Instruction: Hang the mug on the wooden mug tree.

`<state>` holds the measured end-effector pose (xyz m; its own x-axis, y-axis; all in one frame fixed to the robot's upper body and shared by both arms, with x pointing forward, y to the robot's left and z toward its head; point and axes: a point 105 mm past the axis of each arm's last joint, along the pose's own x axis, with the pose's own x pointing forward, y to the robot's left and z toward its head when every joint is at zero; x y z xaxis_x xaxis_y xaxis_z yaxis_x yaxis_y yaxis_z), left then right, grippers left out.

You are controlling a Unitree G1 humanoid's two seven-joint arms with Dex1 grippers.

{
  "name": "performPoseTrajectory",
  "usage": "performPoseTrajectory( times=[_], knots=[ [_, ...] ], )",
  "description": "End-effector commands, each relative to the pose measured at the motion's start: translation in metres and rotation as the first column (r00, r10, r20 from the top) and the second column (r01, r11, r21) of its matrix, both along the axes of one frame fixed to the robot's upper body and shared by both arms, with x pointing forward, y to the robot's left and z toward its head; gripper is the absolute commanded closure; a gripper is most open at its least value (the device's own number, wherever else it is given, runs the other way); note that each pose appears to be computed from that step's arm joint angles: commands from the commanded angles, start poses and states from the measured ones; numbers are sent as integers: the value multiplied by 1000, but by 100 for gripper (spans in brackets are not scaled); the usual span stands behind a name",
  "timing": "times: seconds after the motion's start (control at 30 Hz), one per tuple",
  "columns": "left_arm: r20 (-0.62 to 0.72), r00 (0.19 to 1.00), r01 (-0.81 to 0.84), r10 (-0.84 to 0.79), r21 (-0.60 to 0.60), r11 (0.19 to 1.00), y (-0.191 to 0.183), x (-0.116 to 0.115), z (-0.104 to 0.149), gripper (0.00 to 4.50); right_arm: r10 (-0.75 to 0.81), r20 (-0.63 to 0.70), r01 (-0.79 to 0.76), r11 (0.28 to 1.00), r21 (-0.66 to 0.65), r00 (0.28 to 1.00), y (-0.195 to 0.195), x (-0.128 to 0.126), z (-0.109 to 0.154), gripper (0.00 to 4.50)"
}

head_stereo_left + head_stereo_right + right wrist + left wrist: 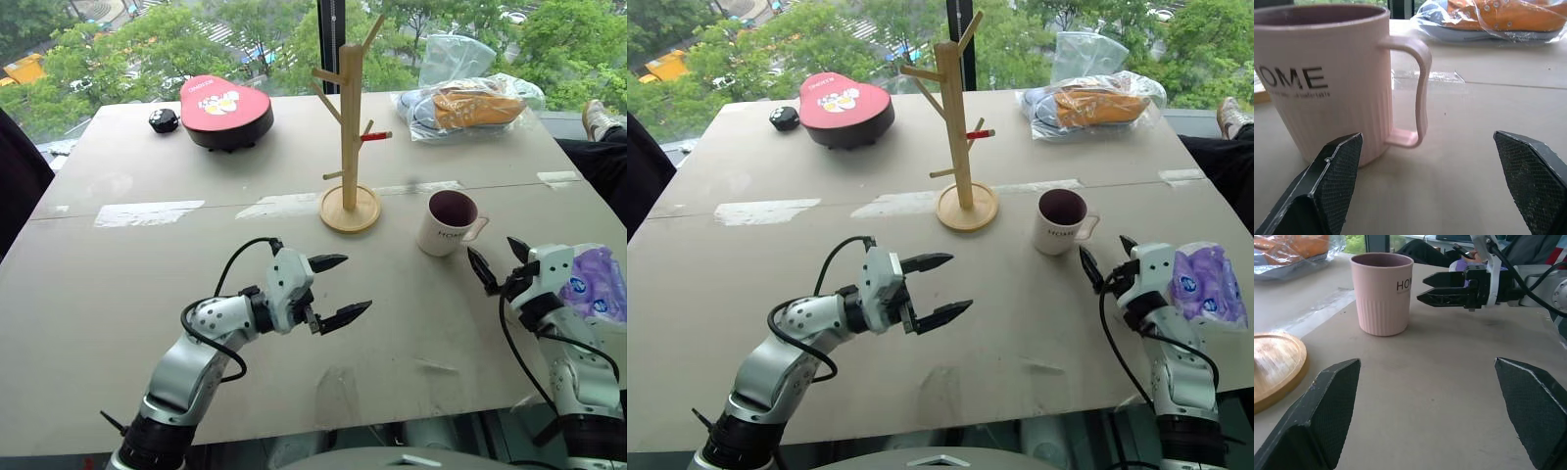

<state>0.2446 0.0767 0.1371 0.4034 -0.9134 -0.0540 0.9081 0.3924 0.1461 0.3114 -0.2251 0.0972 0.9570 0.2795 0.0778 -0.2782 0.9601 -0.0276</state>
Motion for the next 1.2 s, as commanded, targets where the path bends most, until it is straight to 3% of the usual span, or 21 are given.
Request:
performPoseTrajectory(
  times=[0.03, 0.47, 0.57, 0.8, 0.93, 1.03, 1.13, 1.2],
  knots=[
    [42, 999, 3, -3, 16, 1000, -6, -2, 10, 0, -23, 18, 23, 1000, -1, 1000, -6, 9, 5, 16],
    [52, 997, -60, 57, 47, 997, -7, 5, 8, 0, 1, 1, -1, 999, 42, 1000, -9, 47, 2, 16],
    [56, 996, -68, 66, 39, 997, -7, 7, 9, 0, 17, -3, -17, 998, 64, 1000, -11, 51, 1, 103],
    [41, 996, -84, 83, 41, 996, -4, 7, 1, 0, 97, -12, -96, 993, 61, 995, 1, 53, -2, 432],
    [33, 994, -108, 108, 8, 994, -1, 10, 1, 0, 178, 7, -178, 984, -21, 984, 10, 52, 9, 447],
    [-4, 990, -141, 142, -108, 984, 3, 14, 4, 0, 271, 25, -265, 952, -153, 962, 19, 53, 24, 447],
    [-2, 986, -165, 166, -132, 977, 13, 15, -4, 0, 401, 32, -360, 852, -379, 915, 34, 54, 45, 447],
    [18, 980, -186, 197, -250, 950, 20, 16, 6, 0, 479, 52, -398, 780, -483, 876, 46, 59, 75, 447]
  ],
)
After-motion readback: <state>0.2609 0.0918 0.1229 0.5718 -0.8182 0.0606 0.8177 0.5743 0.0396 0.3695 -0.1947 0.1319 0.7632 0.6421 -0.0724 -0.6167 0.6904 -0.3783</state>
